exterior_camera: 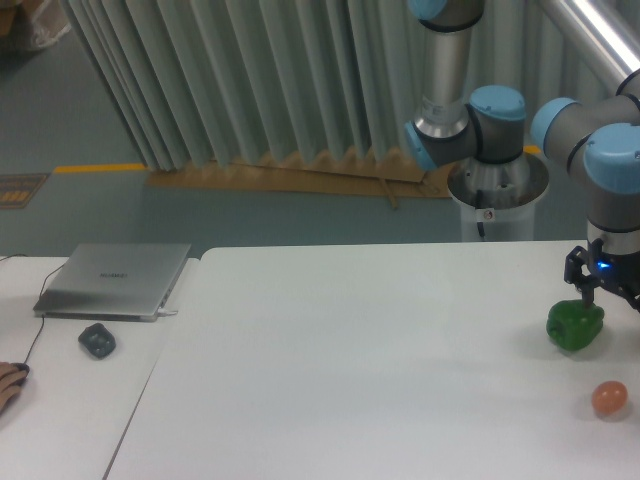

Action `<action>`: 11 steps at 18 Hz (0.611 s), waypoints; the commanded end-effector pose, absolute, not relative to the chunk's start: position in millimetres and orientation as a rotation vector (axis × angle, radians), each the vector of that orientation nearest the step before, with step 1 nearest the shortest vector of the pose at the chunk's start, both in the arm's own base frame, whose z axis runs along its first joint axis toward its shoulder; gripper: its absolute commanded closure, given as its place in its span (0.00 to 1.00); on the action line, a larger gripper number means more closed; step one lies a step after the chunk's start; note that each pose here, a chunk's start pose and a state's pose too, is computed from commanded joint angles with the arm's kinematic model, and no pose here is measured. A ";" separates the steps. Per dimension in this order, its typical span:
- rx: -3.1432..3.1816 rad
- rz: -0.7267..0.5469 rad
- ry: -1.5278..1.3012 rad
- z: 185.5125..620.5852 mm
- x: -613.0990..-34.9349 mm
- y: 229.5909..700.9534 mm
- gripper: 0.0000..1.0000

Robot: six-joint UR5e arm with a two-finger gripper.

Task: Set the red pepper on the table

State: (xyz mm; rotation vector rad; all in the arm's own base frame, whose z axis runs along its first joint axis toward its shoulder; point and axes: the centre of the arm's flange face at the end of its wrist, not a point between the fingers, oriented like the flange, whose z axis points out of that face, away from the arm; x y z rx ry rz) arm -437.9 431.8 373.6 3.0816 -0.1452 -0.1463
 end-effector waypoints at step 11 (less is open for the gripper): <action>3.086 -0.145 -0.138 374.4 -440.0 429.3 0.00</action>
